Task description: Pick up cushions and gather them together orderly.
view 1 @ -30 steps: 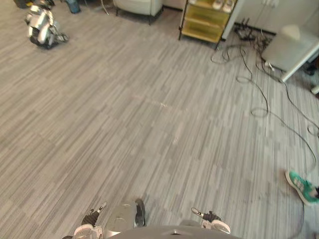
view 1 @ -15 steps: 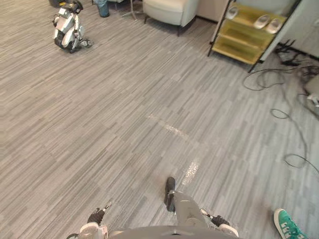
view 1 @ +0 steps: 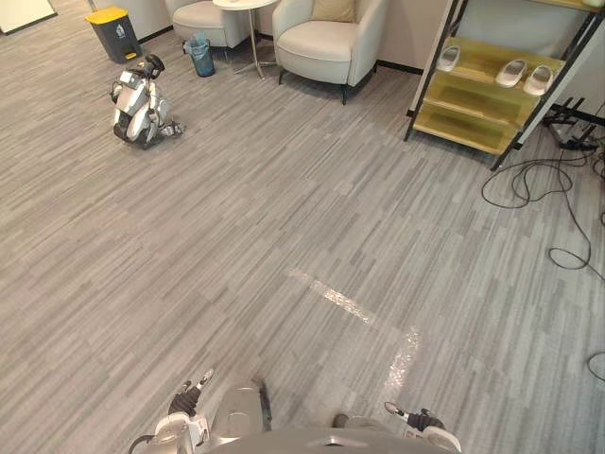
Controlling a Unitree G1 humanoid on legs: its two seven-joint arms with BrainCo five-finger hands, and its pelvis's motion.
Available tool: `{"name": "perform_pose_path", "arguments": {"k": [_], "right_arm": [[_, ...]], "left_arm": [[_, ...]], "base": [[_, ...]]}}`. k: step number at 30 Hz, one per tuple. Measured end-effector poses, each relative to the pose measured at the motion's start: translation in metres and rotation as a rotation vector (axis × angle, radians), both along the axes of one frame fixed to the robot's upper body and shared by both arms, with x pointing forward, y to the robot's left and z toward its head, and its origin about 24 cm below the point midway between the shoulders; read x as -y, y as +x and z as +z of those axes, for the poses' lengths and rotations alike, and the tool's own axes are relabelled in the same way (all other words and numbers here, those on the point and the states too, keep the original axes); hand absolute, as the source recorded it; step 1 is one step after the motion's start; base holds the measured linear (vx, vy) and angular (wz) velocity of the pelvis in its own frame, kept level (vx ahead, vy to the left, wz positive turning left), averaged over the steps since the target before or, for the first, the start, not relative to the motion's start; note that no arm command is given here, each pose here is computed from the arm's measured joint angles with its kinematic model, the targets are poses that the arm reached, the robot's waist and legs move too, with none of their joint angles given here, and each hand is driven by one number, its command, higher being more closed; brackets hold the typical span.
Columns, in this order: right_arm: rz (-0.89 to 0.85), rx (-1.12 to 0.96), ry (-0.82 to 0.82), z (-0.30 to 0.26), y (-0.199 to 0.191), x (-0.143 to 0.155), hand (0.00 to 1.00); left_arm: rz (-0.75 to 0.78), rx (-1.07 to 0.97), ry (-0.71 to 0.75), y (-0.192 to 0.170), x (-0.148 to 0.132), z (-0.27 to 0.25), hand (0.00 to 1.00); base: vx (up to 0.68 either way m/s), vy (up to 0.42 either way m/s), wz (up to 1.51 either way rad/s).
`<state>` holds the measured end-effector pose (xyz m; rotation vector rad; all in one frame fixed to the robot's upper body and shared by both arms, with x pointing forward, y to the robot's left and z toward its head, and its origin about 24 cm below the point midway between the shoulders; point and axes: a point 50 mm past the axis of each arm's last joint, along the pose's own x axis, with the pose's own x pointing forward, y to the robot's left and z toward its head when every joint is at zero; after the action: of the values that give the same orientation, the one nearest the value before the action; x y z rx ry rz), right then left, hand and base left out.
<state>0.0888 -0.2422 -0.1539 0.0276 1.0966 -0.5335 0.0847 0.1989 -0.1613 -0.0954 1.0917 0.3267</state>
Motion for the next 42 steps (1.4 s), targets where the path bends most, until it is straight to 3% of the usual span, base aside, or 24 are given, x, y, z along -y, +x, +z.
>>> {"name": "perform_pose_path", "arguments": {"k": [4, 18, 31, 42], "right_arm": [[0.003, -0.011, 0.043, -0.004, -0.001, -0.016, 0.0], [0.081, 0.047, 0.025, 0.003, 0.024, -0.011, 0.0], [0.059, -0.011, 0.006, 0.0, 0.006, 0.0, 0.0], [0.024, -0.041, -0.004, -0.003, -0.014, 0.0, 0.0]], "left_arm": [[-0.01, -0.016, 0.036, -0.001, -0.015, 0.001, 0.0], [-0.11, -0.073, 0.054, -0.008, -0.014, -0.002, 0.0], [-0.156, -0.064, 0.033, -0.002, 0.0, -0.003, 0.0], [-0.098, -0.057, 0.022, -0.006, -0.001, -0.003, 0.0]], "base": [[0.39, 0.247, -0.41], [0.25, 0.051, -0.49], [0.09, -0.135, -0.07], [0.07, 0.104, -0.45]]}}
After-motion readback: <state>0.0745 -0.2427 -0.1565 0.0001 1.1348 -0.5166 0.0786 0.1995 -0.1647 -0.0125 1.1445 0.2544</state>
